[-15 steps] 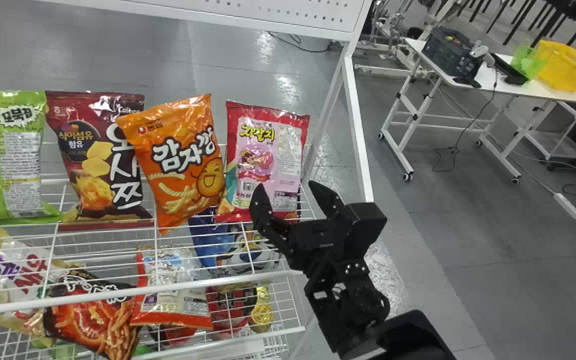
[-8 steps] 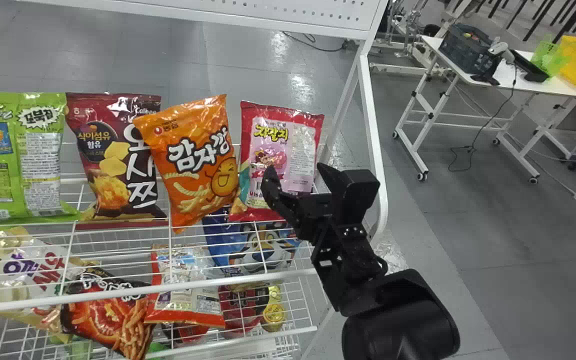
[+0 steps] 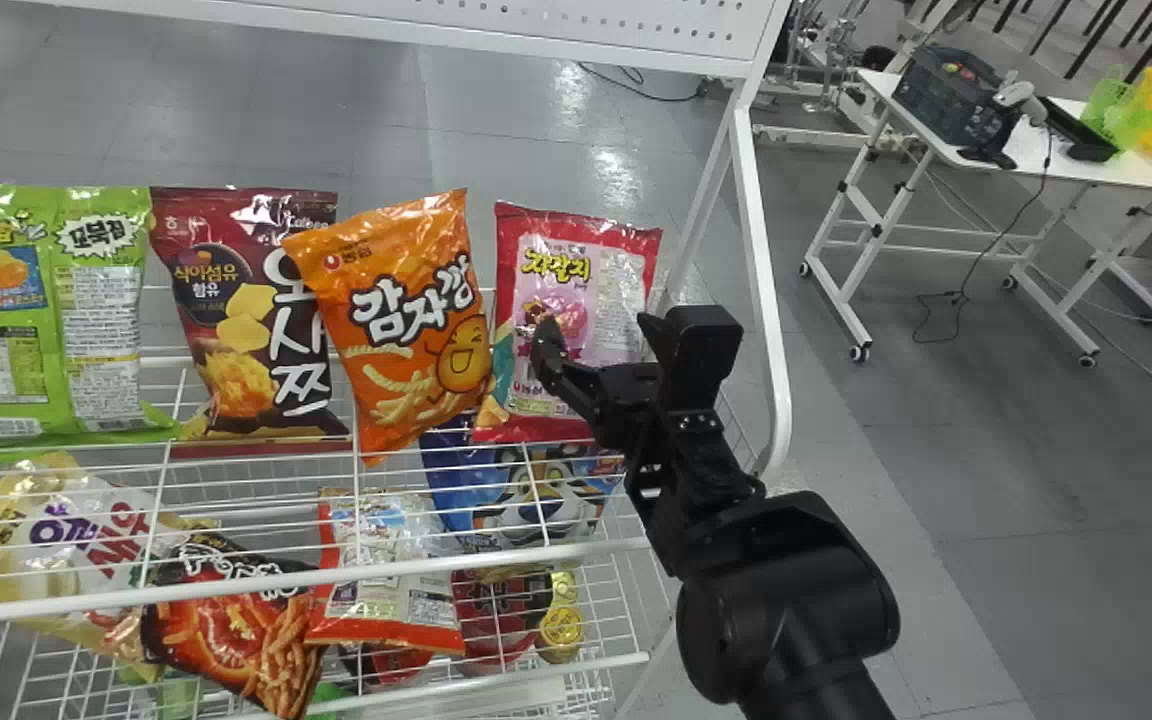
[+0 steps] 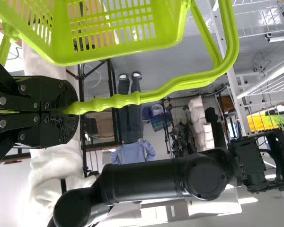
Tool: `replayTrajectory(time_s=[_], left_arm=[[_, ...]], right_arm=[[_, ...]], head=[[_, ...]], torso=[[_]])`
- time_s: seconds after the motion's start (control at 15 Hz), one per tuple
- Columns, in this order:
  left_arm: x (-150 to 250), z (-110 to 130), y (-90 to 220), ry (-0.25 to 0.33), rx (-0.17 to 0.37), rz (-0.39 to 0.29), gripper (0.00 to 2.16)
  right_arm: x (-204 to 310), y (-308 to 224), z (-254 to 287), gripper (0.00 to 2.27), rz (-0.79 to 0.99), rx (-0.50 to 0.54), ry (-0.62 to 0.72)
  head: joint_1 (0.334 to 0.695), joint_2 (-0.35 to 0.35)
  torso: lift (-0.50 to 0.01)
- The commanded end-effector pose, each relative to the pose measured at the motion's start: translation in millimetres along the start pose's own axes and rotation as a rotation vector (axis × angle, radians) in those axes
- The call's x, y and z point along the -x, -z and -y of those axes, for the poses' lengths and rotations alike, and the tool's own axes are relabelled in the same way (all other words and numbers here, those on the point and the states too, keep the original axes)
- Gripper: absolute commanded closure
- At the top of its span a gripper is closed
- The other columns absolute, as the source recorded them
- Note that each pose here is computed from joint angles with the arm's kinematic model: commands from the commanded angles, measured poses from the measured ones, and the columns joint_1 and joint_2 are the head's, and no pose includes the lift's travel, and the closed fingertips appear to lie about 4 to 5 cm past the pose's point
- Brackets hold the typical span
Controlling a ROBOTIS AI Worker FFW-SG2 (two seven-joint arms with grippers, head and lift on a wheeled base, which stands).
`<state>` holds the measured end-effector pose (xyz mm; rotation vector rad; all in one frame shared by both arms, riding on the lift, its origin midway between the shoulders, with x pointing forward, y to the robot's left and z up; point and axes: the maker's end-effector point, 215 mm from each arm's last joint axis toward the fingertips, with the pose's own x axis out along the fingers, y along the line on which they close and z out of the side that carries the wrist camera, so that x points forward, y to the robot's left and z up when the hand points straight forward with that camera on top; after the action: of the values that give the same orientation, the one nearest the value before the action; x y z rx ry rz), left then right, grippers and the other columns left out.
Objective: Hold basket handle with left hand then pick Jagalchi snack with right hand and place into basket
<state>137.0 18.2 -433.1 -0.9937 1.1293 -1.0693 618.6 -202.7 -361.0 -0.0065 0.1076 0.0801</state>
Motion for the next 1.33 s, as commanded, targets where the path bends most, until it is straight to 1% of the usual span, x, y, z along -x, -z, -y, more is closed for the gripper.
replayTrajectory(time_s=[0.0,0.27,0.53,0.6,0.67,0.8,0.87,0.93,1.0,1.07,1.13,1.27], left_arm=[[-1,-1,-2,0.007,0.007,0.003,1.21],[-2,-4,-3,0.016,0.018,0.010,1.21],[0,-9,-5,0.017,0.031,0.021,1.21],[1,-11,-5,0.017,0.035,0.023,1.21],[1,-11,-6,0.020,0.034,0.027,1.21],[2,-11,-9,0.026,0.033,0.036,1.21],[2,-12,-9,0.024,0.032,0.039,1.21],[2,-15,-10,0.023,0.037,0.041,1.21],[3,-17,-12,0.022,0.035,0.047,1.21],[3,-19,-11,0.021,0.040,0.049,1.21],[3,-19,-11,0.021,0.041,0.049,1.21],[3,-21,-11,0.019,0.041,0.054,1.21]], right_arm=[[-7,2,-2,0.08,-0.012,0.017,-0.001],[-21,10,7,0.08,-0.047,0.039,0.011],[-28,21,-9,0.09,-0.073,0.056,-0.016],[-29,22,-10,0.13,-0.076,0.054,-0.018],[-29,27,-12,0.28,-0.092,0.049,-0.029],[-29,36,-13,0.51,-0.126,0.052,-0.038],[-28,48,-24,0.65,-0.166,0.036,-0.081],[-29,49,-28,0.89,-0.170,0.030,-0.094],[-28,48,-32,1.34,-0.165,0.025,-0.105],[-27,44,-33,1.90,-0.146,0.024,-0.102],[-26,39,-31,2.23,-0.122,0.027,-0.087],[-23,25,-25,2.24,-0.066,0.023,-0.063]], head=[[0.695,-0.275],[0.695,-0.271],[0.695,-0.262],[0.695,-0.257],[0.695,-0.251],[0.695,-0.239],[0.695,-0.236],[0.695,-0.232],[0.695,-0.225],[0.695,-0.212],[0.695,-0.208],[0.695,-0.208]], torso=[[-0.010],[-0.010],[-0.010],[-0.010],[-0.010],[-0.010],[-0.010],[-0.010],[-0.010],[-0.010],[-0.010],[-0.010]])
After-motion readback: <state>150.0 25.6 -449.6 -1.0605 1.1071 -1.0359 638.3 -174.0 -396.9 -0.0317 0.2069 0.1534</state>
